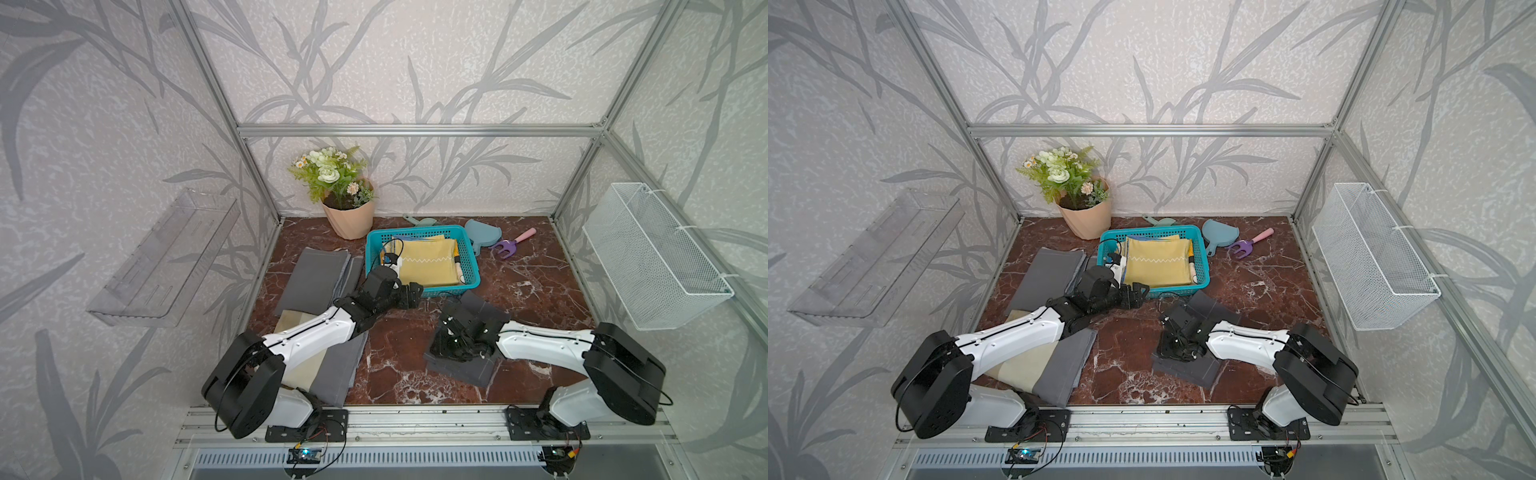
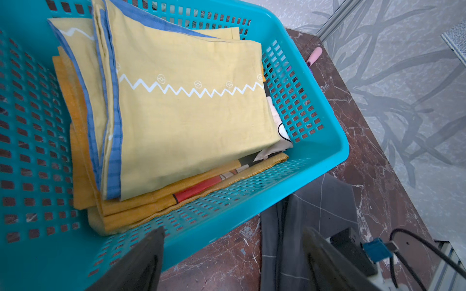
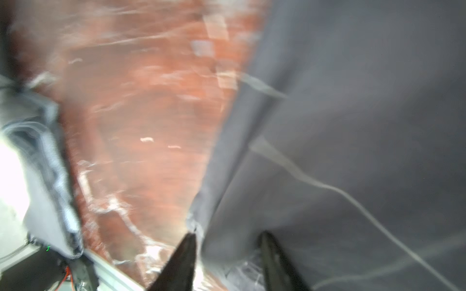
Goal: Put the folded pillowcase in the basket
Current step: Move the pillowcase to the center of the board, then pick up the pillowcase at the center of the board.
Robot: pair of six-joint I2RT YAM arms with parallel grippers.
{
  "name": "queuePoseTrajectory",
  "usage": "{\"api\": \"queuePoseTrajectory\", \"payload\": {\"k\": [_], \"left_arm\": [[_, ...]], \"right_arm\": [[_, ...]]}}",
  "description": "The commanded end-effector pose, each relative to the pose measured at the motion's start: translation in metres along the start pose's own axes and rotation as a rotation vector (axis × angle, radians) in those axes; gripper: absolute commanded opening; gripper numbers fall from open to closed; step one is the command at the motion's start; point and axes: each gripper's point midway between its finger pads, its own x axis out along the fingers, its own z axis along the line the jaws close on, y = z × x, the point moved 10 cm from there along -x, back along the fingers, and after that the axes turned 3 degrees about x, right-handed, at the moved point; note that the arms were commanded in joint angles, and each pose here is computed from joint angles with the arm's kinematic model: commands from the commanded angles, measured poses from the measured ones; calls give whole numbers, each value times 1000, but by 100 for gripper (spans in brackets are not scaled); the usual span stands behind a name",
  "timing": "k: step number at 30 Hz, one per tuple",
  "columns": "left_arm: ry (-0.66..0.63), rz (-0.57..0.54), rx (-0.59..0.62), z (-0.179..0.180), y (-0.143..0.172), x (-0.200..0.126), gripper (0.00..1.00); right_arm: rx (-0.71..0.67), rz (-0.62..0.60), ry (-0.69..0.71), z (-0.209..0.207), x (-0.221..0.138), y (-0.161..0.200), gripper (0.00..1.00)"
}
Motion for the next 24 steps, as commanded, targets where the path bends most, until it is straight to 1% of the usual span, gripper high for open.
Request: {"api": "queuePoseTrajectory", "payload": {"k": [1,3,6,7,9,11,13,14,17,21,22,24], "left_arm": [[-30,-24,0,2,-1,-12,88],[-38,-17,-10,4,3,-15,89],[-12,5,-48,6,15,-17,89],[3,17,-62,6,21,-18,89],[35,37,-81,0,33,-19,89],[69,57,-89,-11,44,-19,89],[129,75,-104,-26,57,-19,89],[161,84,-116,-32,63,-19,89],[248,98,-155,-49,81,-23,89],[268,122,-160,-60,99,-24,89],[270,130,-160,-60,102,-24,89],[273,138,-157,-61,105,-23,89]], "right_arm": [[-6,-17,-88,18,-3,5,89],[-44,-84,-62,20,-27,2,94],[-120,-224,50,12,-74,-3,99],[-132,-261,96,5,-90,-8,99],[-96,-303,196,-22,-113,-23,99],[-34,-307,245,-55,-127,-39,99],[64,-309,250,-84,-134,-55,99],[92,-306,250,-95,-135,-62,99],[136,-305,277,-111,-130,-83,99],[162,-253,309,-121,-111,-111,100],[173,-230,336,-125,-106,-118,99],[182,-206,344,-133,-94,-127,97]]}}
